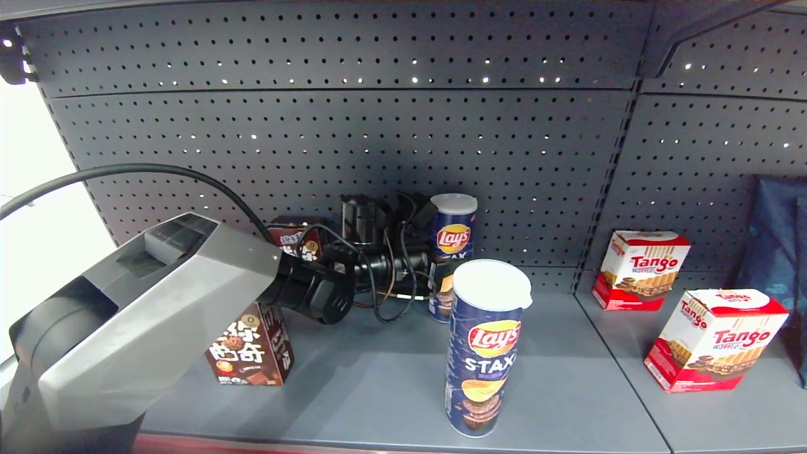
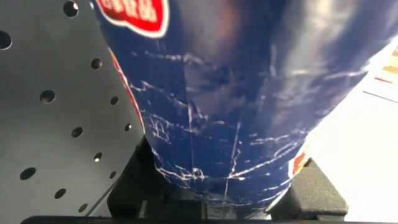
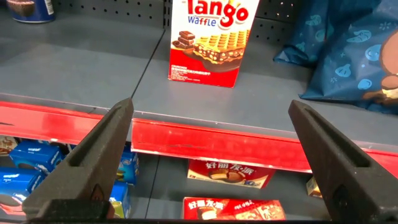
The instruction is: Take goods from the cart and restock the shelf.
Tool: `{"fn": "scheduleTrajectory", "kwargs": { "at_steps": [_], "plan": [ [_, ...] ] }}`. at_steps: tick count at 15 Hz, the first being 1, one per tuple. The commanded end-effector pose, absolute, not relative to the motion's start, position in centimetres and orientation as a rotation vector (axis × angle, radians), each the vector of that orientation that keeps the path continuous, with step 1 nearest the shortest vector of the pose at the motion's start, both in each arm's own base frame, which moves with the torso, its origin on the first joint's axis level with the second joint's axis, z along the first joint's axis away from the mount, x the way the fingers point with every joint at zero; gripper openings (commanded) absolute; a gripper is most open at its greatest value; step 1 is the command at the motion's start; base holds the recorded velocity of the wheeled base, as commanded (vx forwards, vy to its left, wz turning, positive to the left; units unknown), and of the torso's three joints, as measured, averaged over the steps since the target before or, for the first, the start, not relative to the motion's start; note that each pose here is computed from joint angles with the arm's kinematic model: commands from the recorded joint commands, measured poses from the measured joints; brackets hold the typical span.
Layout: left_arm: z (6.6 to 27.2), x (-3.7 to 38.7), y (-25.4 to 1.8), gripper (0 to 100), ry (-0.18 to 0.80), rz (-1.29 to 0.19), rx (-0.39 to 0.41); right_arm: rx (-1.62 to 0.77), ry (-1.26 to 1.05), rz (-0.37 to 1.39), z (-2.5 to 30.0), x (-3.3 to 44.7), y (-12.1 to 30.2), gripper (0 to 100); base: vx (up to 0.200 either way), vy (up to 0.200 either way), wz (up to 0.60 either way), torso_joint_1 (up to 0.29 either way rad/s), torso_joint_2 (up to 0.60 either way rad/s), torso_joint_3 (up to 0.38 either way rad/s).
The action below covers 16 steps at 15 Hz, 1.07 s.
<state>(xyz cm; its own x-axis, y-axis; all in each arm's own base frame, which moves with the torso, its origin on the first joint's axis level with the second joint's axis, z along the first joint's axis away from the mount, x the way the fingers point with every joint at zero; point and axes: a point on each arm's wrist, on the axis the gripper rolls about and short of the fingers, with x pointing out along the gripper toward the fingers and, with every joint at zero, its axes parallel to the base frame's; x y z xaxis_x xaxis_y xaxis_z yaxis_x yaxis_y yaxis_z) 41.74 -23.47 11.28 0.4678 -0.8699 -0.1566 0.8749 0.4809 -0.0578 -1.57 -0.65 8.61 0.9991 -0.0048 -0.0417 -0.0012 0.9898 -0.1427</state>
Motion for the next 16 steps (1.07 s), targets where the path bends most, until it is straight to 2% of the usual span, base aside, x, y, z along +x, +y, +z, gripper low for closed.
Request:
{"fn": "scheduleTrajectory", "kwargs": {
  "at_steps": [1, 4, 5, 11, 16],
  "plan": [
    [11.1, 41.8, -23.5, 0, 0.178, -1.069, 0.032, -0.144, 0.043, -0.002, 8.6, -1.6, -0.6, 100, 0.0, 0.0, 0.0, 0.0, 0.0, 0.0],
    [10.8, 41.6, -23.7, 0, 0.184, -1.073, 0.032, -0.144, 0.044, -0.002, 8.6, -1.5, -0.6, 100, 0.0, 0.0, 0.0, 0.0, 0.0, 0.0],
    [10.8, 41.6, -23.8, 100, 0.185, -1.075, 0.034, -0.144, 0.043, -0.002, 8.6, -1.6, -0.6, 100, 0.0, 0.0, 0.0, 0.0, 0.0, 0.0],
    [10.9, 41.4, -24.0, 100, 0.186, -1.079, 0.033, -0.144, 0.043, -0.002, 8.6, -1.6, -0.6, 100, 0.0, 0.0, 0.0, 0.0, 0.0, 0.0],
    [13.5, 40.1, -22.7, 100, 0.155, -1.072, 0.033, -0.142, 0.043, -0.002, 8.6, -1.6, -0.6, 100, 0.0, 0.0, 0.0, 0.0, 0.0, 0.0]
  ]
}}
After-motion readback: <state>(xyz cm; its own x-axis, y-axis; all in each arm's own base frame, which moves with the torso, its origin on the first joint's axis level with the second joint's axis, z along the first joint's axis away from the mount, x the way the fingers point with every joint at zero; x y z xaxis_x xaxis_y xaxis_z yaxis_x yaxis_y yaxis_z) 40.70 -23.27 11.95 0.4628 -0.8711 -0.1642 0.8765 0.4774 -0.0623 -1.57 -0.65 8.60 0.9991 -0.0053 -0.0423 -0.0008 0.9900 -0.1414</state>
